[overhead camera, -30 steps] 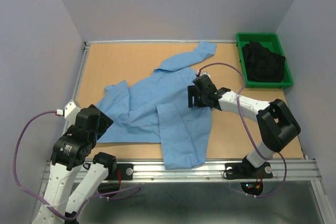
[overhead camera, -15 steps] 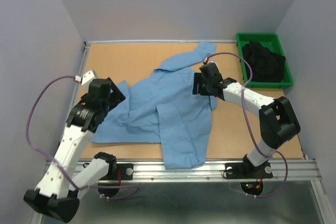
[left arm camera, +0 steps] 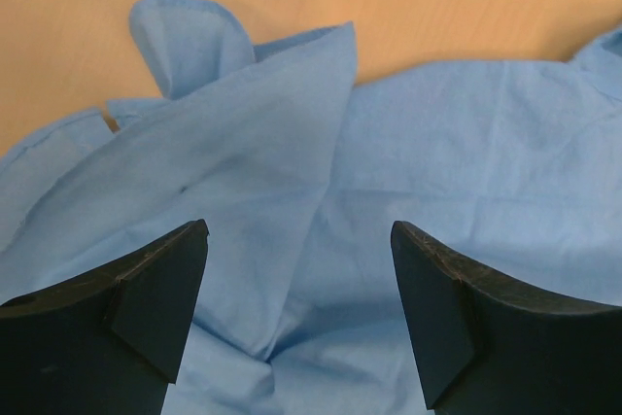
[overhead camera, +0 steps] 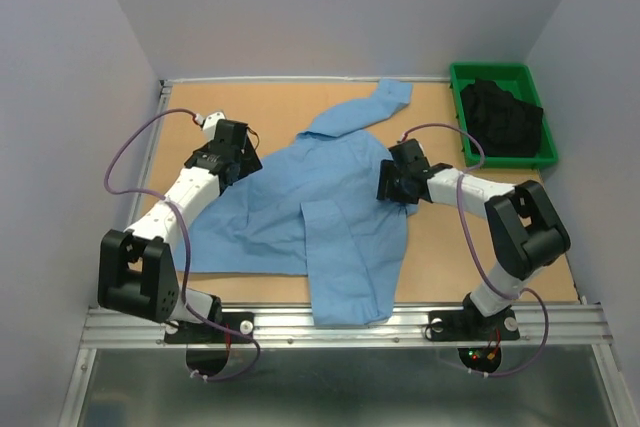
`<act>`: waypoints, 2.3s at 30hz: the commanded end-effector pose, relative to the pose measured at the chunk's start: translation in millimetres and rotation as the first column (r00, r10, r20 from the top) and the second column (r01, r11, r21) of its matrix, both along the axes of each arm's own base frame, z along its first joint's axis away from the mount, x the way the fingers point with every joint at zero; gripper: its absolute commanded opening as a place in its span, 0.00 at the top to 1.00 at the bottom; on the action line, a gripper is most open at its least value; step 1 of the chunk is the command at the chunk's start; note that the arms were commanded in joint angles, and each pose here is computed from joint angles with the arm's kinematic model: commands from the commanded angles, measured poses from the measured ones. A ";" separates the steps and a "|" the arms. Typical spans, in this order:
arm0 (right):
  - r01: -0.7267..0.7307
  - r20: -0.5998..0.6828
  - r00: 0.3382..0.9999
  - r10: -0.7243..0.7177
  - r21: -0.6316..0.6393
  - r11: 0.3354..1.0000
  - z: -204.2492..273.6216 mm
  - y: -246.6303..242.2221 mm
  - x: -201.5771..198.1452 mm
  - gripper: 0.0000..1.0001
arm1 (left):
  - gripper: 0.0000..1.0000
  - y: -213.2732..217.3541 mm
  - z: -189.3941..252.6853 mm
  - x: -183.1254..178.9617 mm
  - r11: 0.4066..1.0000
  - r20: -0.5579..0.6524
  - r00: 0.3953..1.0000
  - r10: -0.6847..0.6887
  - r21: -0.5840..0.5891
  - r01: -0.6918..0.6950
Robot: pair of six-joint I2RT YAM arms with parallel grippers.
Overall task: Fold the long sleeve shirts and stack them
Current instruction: Flatten the shirt out
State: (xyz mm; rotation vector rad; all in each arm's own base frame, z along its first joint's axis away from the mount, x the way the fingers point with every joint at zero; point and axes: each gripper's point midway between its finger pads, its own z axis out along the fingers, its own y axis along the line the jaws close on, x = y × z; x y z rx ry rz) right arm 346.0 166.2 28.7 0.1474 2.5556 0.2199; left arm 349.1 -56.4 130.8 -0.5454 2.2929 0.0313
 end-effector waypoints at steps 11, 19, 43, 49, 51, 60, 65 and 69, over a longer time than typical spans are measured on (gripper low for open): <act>0.177 -0.068 0.981 -0.179 -0.040 0.983 -16.5 -58.6 -64.0 0.34 | 0.12 -3.9 5.9 73.2 0.997 0.030 0.998 -0.063 0.054 0.061; 0.142 -0.034 0.989 -0.143 -0.029 0.989 -4.4 -55.7 -58.6 0.34 | 0.11 -26.2 -3.5 98.2 0.979 -0.019 0.980 -0.200 0.043 0.200; 0.113 -0.043 0.993 -0.114 -0.039 0.993 -6.9 -53.2 -55.3 0.33 | 0.87 -31.4 -65.6 98.8 0.954 -0.219 0.947 -0.235 0.133 0.268; 0.142 -0.044 0.989 -0.144 -0.053 0.989 -9.8 -58.0 -57.3 0.33 | 1.00 20.6 -12.2 94.7 0.976 -0.088 0.994 -0.064 0.202 0.081; 0.159 -0.048 0.986 -0.161 -0.053 0.986 -11.2 -59.5 -58.1 0.33 | 1.00 48.6 2.2 82.9 0.984 -0.046 0.999 0.028 0.178 -0.020; 0.189 -0.002 0.982 -0.189 -0.024 0.982 4.4 -59.2 -49.7 0.33 | 0.81 107.0 0.2 4.0 0.962 0.057 0.963 0.262 0.066 -0.266; 0.123 0.093 0.988 -0.122 -0.007 0.992 38.4 -52.2 -30.8 0.30 | 0.15 137.5 -3.0 -16.3 0.937 0.108 0.932 0.347 0.007 -0.350; 0.031 0.180 0.983 -0.035 0.028 0.999 76.9 -37.3 -12.0 0.29 | 0.02 135.6 17.4 -11.3 0.943 0.146 0.933 0.330 -0.020 -0.331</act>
